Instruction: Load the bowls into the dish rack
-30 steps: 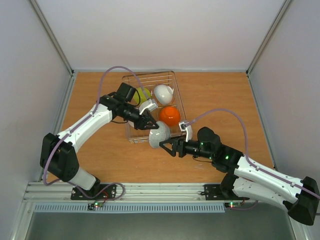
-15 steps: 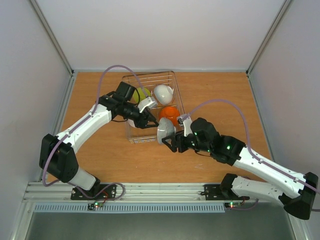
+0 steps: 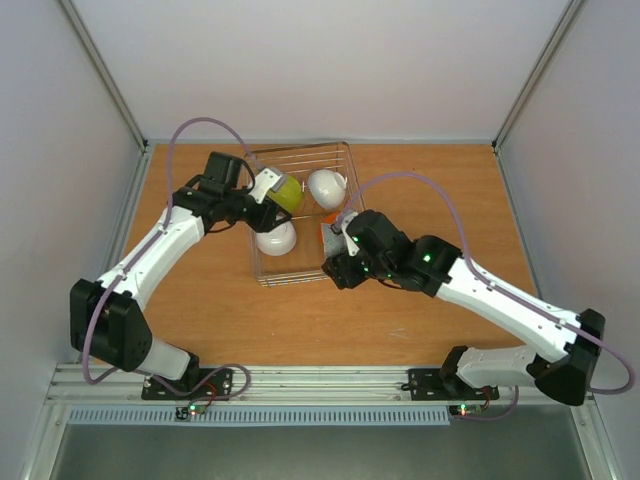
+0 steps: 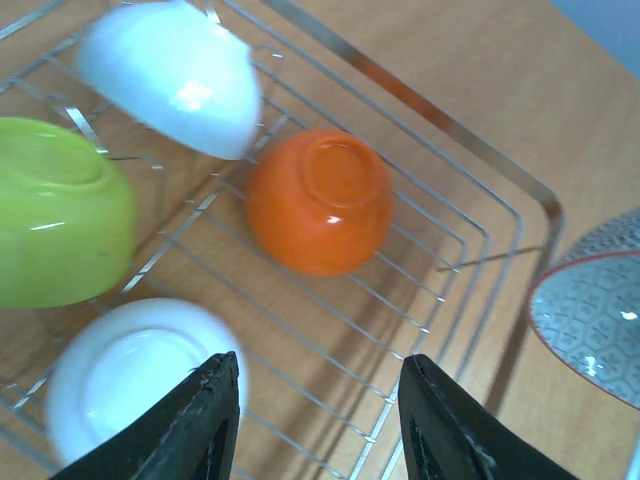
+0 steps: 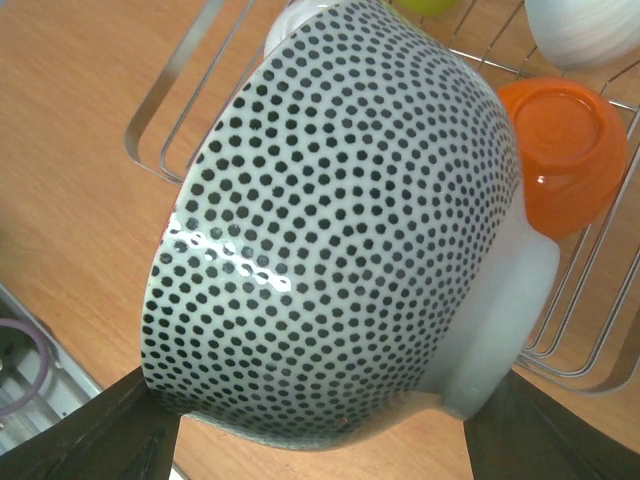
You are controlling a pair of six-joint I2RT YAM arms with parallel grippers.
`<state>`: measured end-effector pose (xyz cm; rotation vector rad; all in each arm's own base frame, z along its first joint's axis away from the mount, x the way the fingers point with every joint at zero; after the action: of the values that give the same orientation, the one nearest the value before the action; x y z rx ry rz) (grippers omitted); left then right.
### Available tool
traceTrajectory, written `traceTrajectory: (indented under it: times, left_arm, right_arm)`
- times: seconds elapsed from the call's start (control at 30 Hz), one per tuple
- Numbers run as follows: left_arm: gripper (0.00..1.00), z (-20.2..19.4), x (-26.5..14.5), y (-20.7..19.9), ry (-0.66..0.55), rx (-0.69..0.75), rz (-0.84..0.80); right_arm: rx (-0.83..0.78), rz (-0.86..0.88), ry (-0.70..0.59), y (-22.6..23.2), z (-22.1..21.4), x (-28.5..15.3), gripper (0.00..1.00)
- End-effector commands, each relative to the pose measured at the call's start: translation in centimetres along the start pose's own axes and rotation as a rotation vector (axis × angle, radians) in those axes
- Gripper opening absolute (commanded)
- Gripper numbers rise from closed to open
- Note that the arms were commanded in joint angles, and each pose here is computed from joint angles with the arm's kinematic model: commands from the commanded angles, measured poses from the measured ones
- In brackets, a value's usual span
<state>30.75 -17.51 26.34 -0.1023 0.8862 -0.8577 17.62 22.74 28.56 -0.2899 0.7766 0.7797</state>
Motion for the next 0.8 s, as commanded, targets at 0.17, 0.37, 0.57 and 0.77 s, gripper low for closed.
traceTrajectory:
  times: [0.17,0.37,0.57,0.77]
  left_arm:
    - [0.46,1.4,-2.5,2.9,-0.129,-0.060,0.141]
    - [0.46,1.6,-3.9,4.2,-0.164,-0.087,0.218]
    - [0.46,1.9,-5.6,6.3,-0.219,-0.150,0.336]
    - [0.46,2.0,-7.2,8.3,-0.267,-0.217,0.434]
  right_arm:
    - [-0.068,-0.035,0.085,0.3,3.4,1.8,0.01]
    - [-0.053,-0.066,0.174,0.1,4.8,3.4,0.01]
    - [-0.049,-0.114,0.237,-0.2,5.7,4.6,0.01]
    - [-0.068,-0.163,0.302,-0.6,5.9,6.5,0.01]
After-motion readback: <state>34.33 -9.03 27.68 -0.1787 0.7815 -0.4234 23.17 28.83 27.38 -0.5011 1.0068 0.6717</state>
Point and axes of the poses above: each gripper's point midway between its finger pads, its own x axis out along the fingers, its own y axis along the line the jaws close on, z = x × y, the point moved 7 cm from there along -x, back along the fingers, and after that the axes turned 12 degrees about -x, right-handed, at the moved point
